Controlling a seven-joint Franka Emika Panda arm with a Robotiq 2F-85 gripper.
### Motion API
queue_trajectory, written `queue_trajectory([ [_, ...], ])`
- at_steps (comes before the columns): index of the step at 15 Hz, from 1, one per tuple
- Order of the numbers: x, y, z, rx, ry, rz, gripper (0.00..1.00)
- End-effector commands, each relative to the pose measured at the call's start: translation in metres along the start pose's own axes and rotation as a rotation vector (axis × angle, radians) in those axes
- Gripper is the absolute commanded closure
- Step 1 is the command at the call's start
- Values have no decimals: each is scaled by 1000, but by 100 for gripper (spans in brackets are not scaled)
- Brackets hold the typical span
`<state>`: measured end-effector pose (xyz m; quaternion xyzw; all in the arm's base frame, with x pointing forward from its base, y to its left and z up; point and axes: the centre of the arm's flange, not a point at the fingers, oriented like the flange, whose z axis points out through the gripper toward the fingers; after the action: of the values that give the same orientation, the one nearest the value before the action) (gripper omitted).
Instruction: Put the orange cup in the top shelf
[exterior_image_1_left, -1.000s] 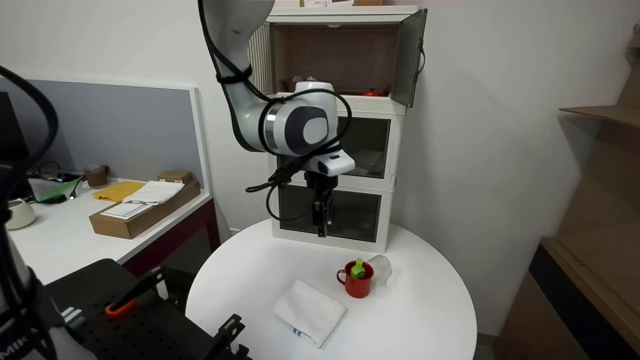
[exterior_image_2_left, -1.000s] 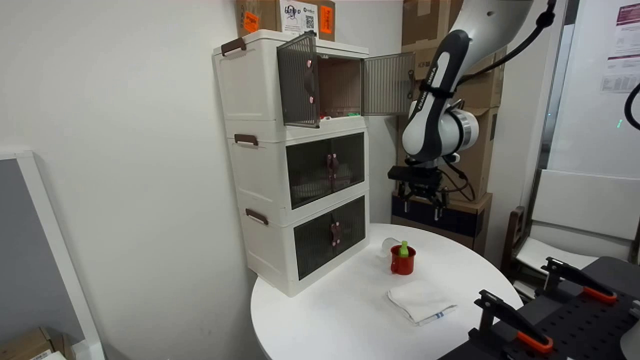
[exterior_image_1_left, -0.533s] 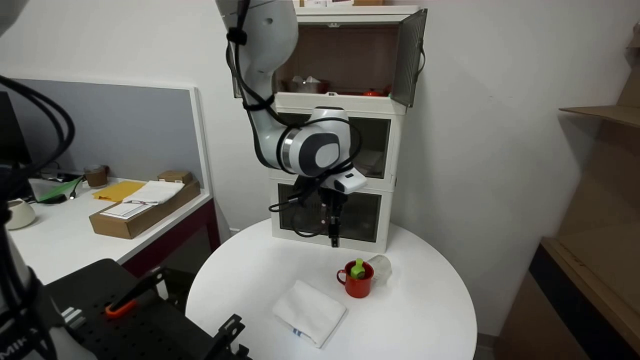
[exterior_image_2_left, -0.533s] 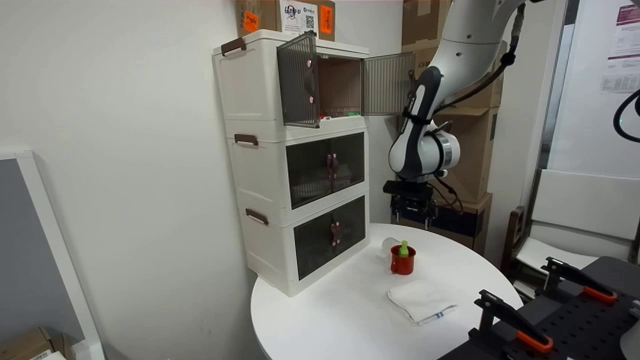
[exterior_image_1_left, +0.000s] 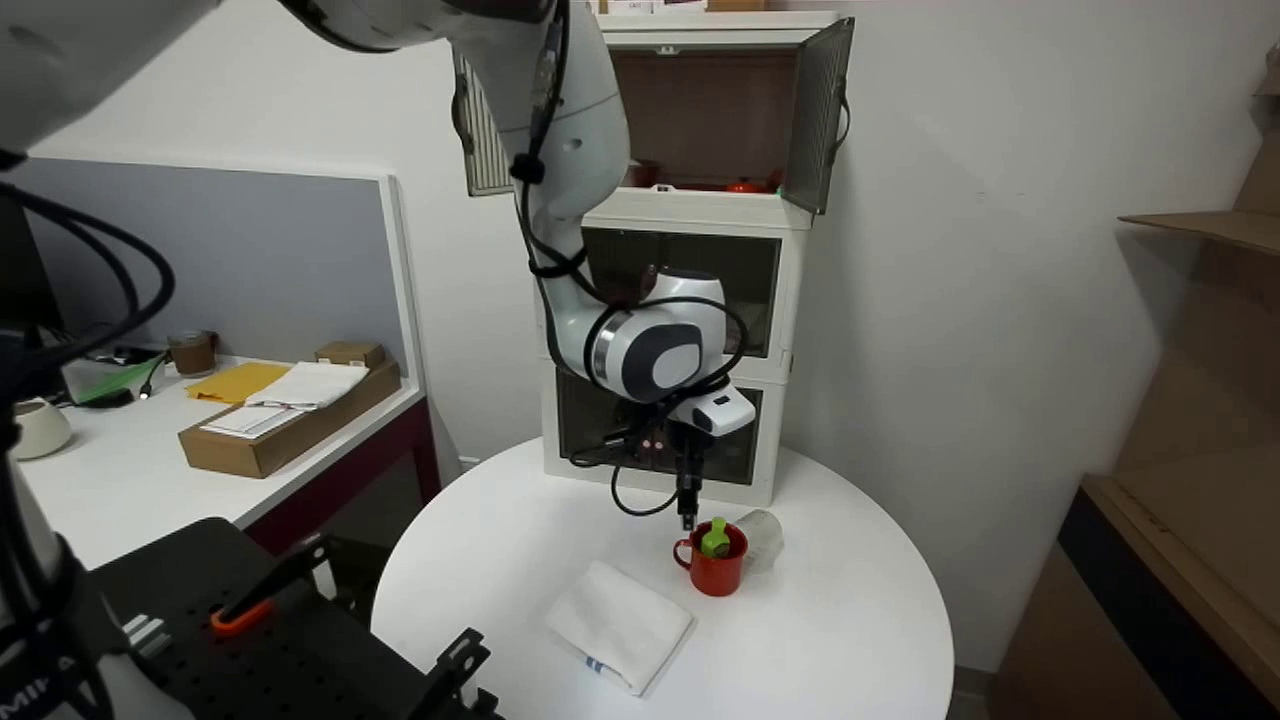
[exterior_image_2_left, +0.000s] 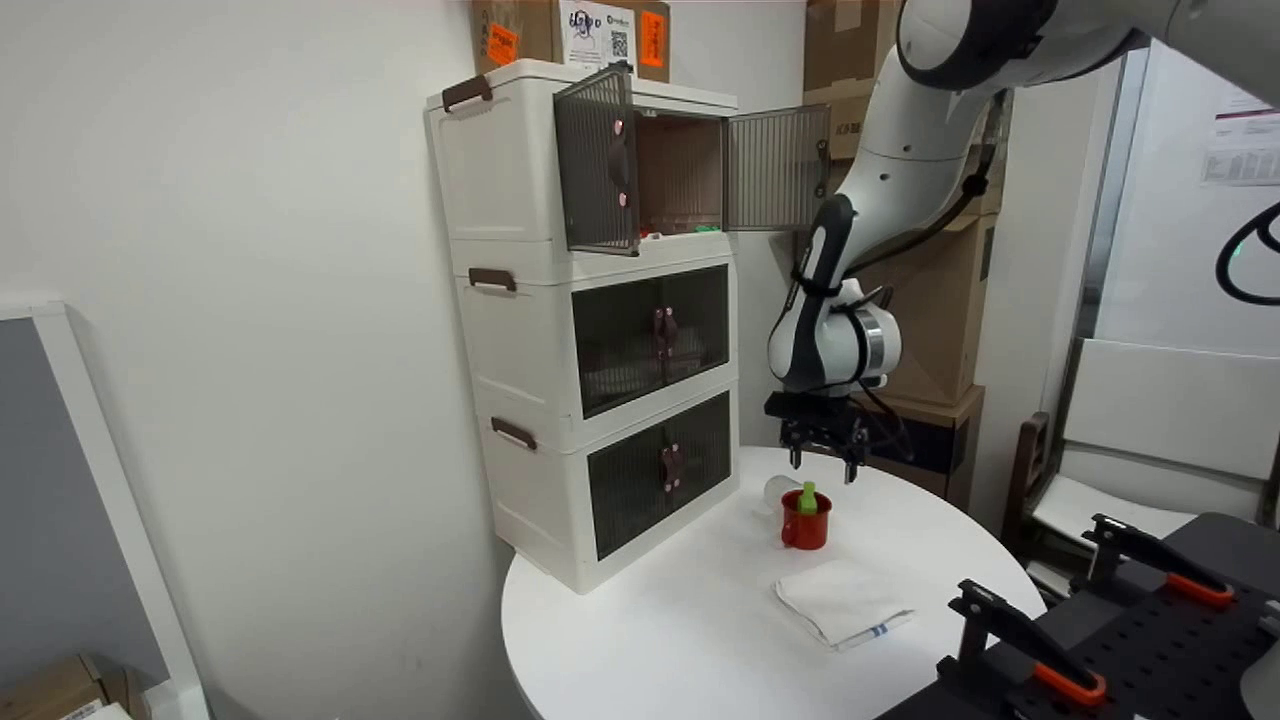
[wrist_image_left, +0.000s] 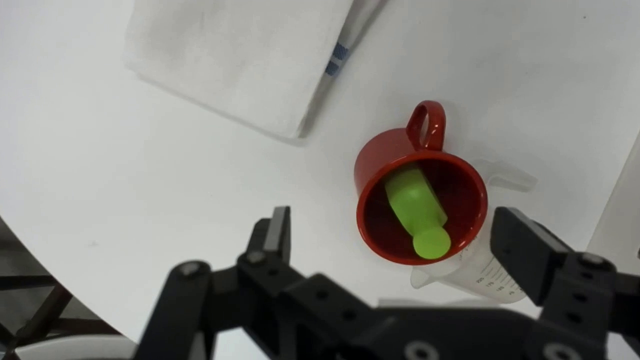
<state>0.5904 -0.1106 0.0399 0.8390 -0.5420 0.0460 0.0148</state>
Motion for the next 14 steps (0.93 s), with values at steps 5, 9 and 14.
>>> queue_trajectory([
  [5,11,-29,52,-36,-46,-19,0],
  [9,15,-36,69,-55,-66,-45,0],
  [14,20,-37,100,-103,-78,-81,0],
])
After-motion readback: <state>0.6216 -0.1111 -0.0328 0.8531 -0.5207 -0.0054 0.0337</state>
